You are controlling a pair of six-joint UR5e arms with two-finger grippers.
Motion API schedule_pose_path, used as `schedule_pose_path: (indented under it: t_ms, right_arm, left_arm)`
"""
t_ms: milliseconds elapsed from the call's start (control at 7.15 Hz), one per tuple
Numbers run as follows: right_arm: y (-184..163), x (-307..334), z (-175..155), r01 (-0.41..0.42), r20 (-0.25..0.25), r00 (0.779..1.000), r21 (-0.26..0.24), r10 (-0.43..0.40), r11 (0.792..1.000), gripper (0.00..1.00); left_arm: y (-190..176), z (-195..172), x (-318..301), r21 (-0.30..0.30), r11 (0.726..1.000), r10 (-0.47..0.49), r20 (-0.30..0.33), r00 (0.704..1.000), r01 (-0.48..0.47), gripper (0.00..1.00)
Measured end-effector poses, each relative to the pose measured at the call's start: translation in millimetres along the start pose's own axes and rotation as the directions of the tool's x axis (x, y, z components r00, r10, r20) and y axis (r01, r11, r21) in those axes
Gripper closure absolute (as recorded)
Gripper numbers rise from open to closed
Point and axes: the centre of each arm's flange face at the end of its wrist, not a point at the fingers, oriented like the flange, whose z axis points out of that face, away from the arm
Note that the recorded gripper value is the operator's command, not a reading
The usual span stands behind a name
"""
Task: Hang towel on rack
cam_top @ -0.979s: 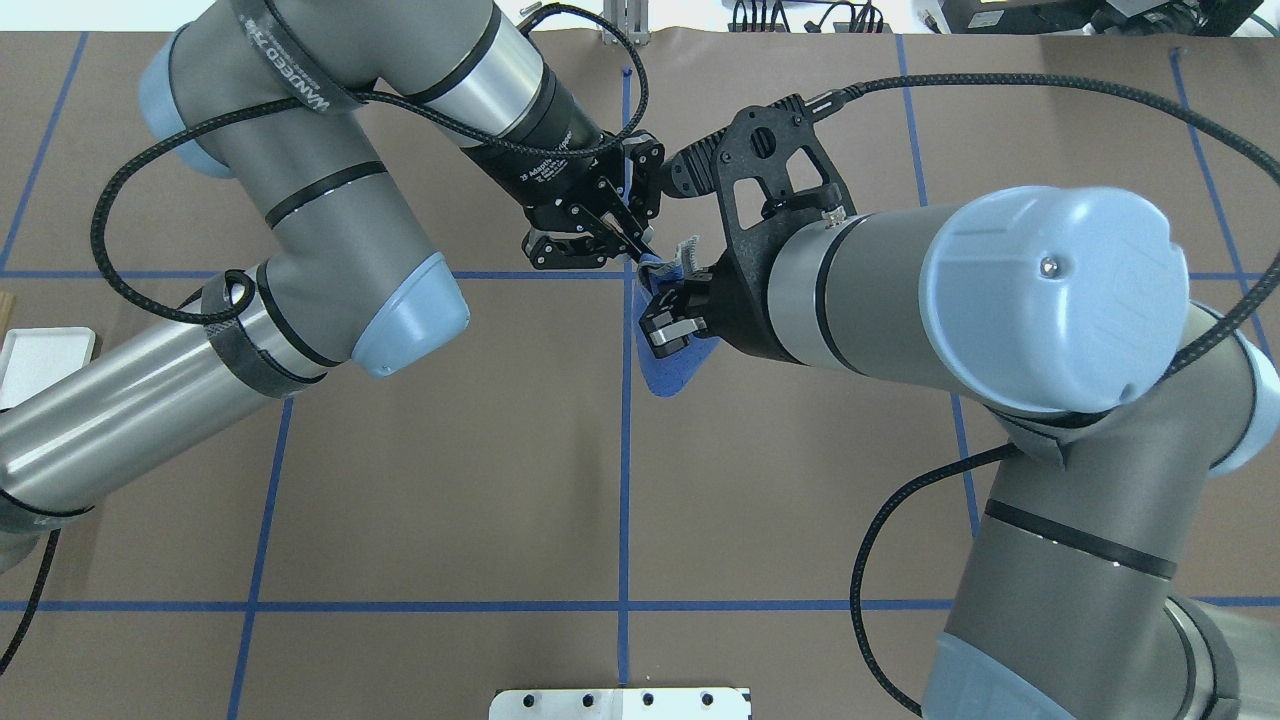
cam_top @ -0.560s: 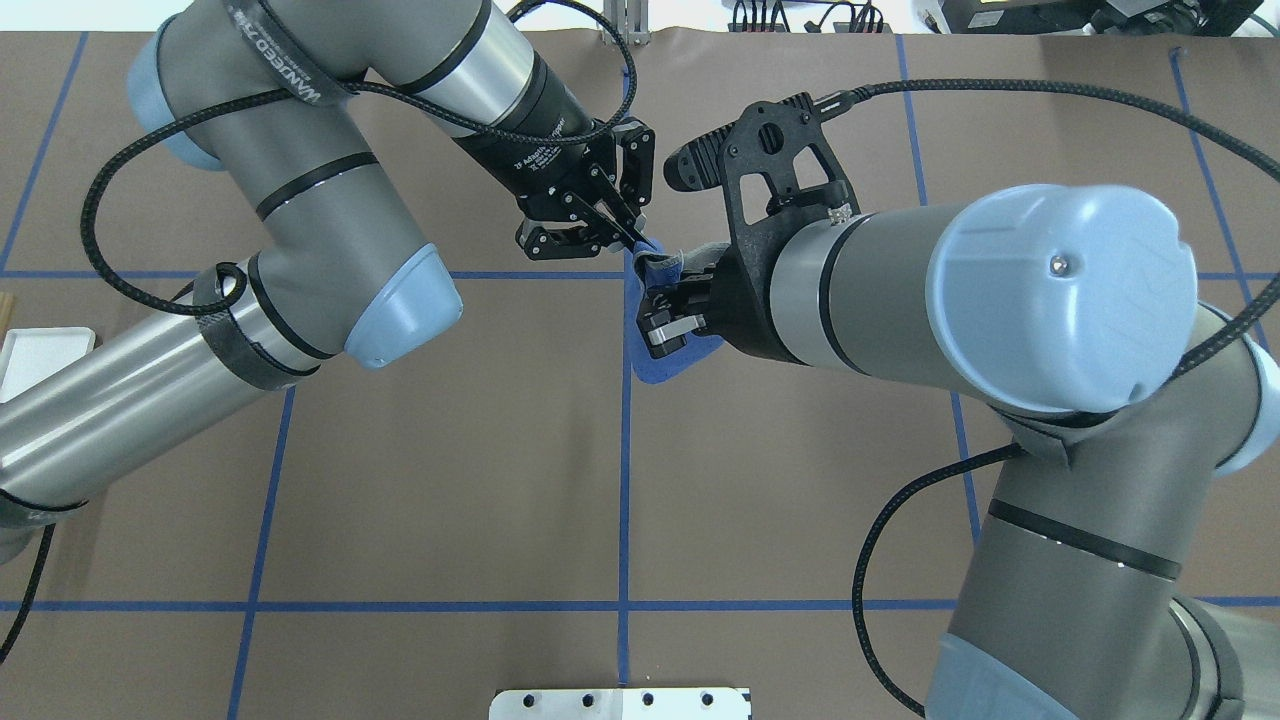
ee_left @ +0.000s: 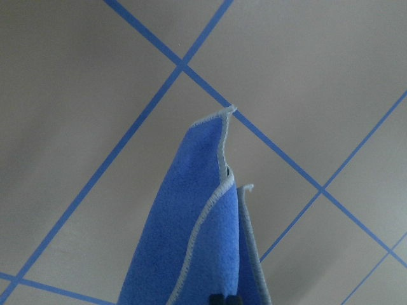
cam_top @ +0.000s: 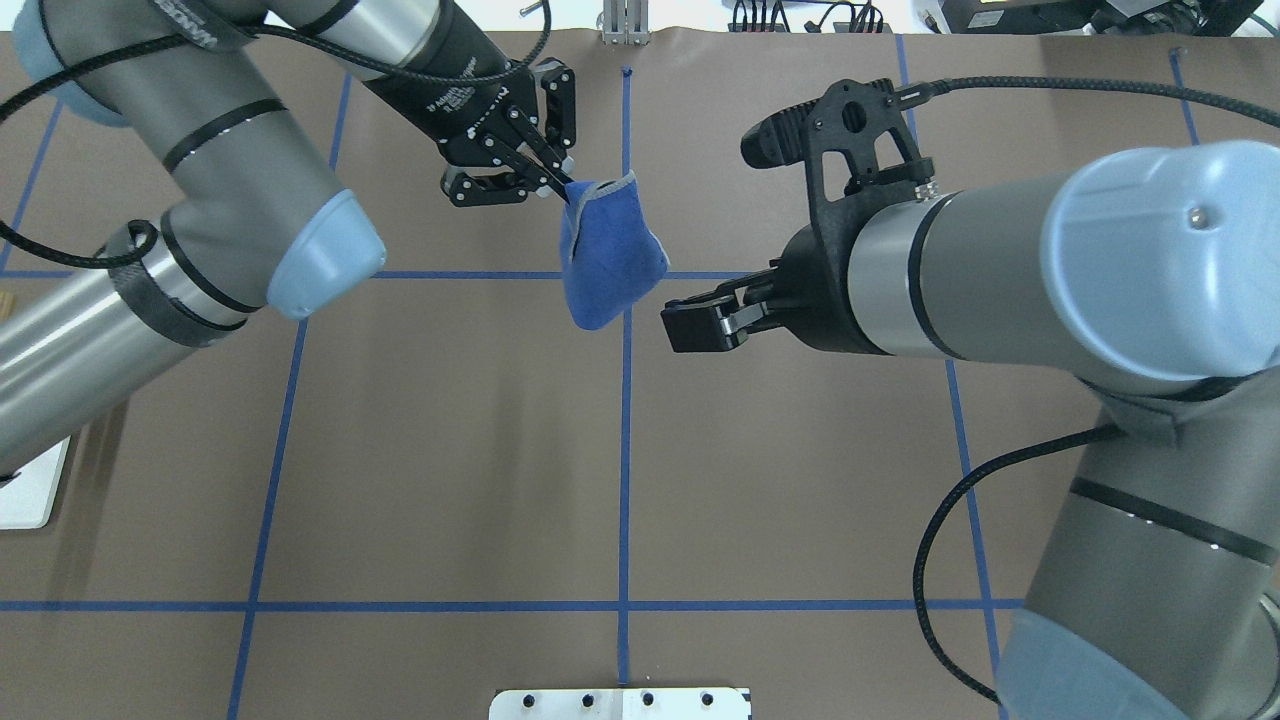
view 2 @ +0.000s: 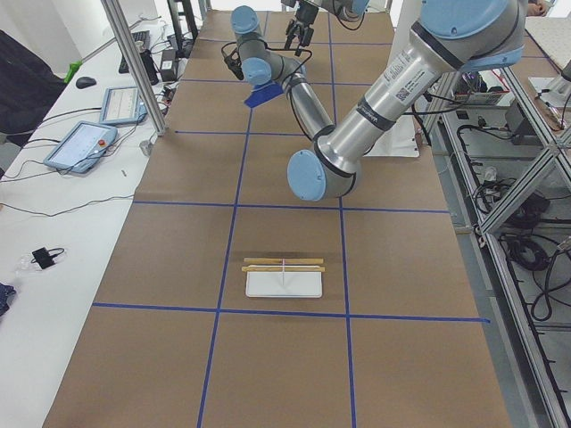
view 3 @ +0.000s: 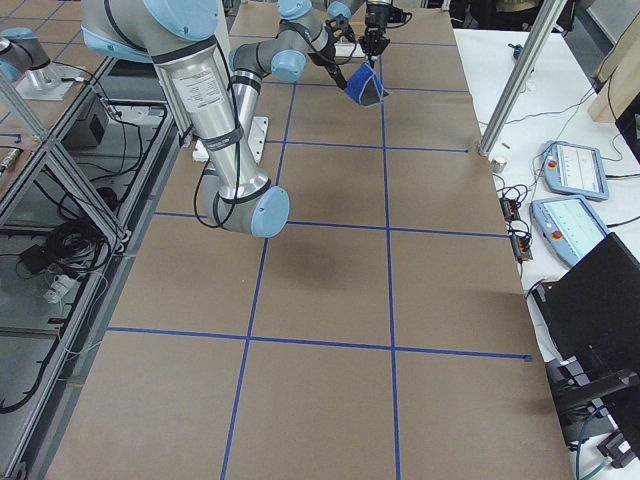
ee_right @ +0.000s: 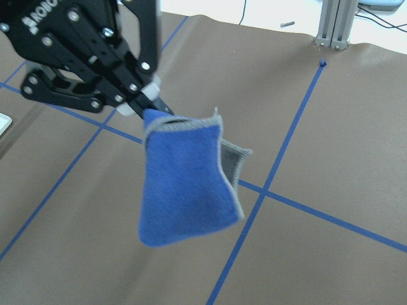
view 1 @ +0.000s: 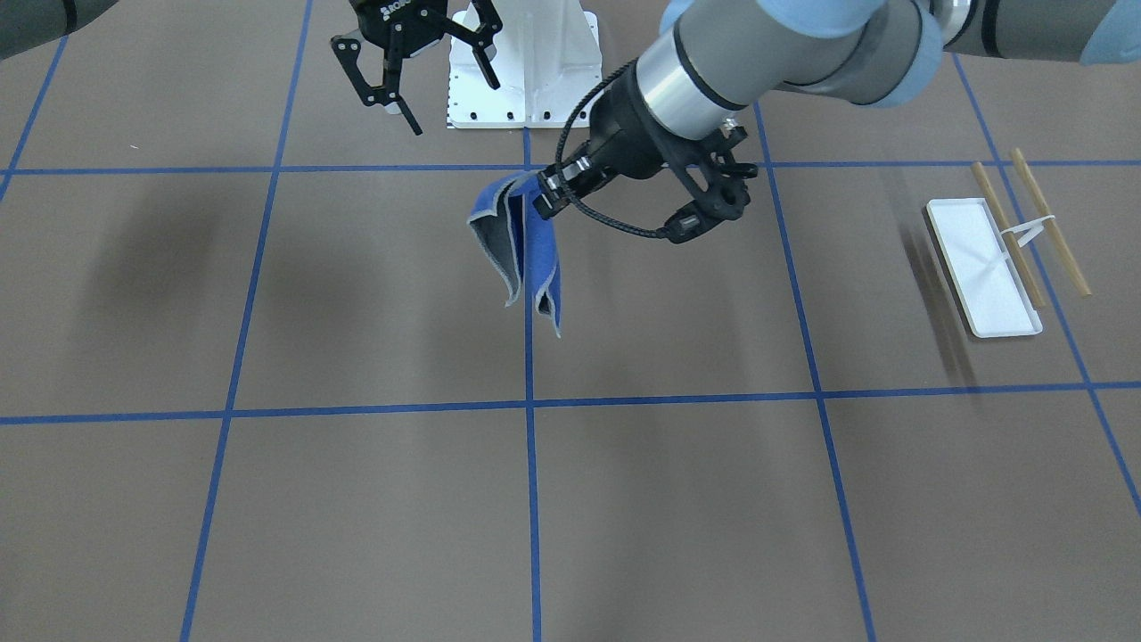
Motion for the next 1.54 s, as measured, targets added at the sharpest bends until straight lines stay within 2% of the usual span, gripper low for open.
schedule_pose_path:
  t_ms: [140,280,699,839,979,1119,1259,1539]
  right_arm:
    - [-2,23,-4,-0.025,-0.035,0.999,-0.033,0.024,0.999,0.00]
    - [-7,48,-7,-0.054,-0.096,0.994,-0.063,0.048,0.997,0.00]
    - [-30,131,-1,-0.136,-0.269,0.957,-0.093,0.107,0.986,0.00]
    - [-43,165,5,-0.193,-0.301,0.942,-0.115,0.151,0.974,0.00]
    - [-60,209,6,-0.246,-0.310,0.932,-0.157,0.189,0.956,0.00]
    - [-75,259,6,-0.264,-0.316,0.929,-0.206,0.191,0.942,0.00]
    - [-86,313,5,-0.259,-0.332,0.928,-0.253,0.168,0.932,0.00]
    - [-91,404,1,-0.247,-0.373,0.921,-0.336,0.112,0.909,0.00]
  left_arm:
    - [-20,-31,-11,0.008,1.000,0.011,-0.012,1.000,-0.011,1.00]
    - [-40,-68,-28,0.032,0.999,0.015,-0.033,0.999,-0.013,1.00]
    - [-83,-146,-82,0.134,0.984,0.126,-0.068,0.990,-0.116,1.00]
    - [-102,-175,-107,0.188,0.971,0.164,-0.070,0.984,-0.148,1.00]
    - [-126,-203,-141,0.248,0.952,0.201,-0.057,0.978,-0.182,1.00]
    - [-152,-226,-181,0.315,0.921,0.248,-0.020,0.969,-0.229,1.00]
    - [-175,-239,-224,0.391,0.875,0.290,0.047,0.956,-0.285,1.00]
    - [-211,-247,-314,0.512,0.776,0.288,0.234,0.929,-0.369,1.00]
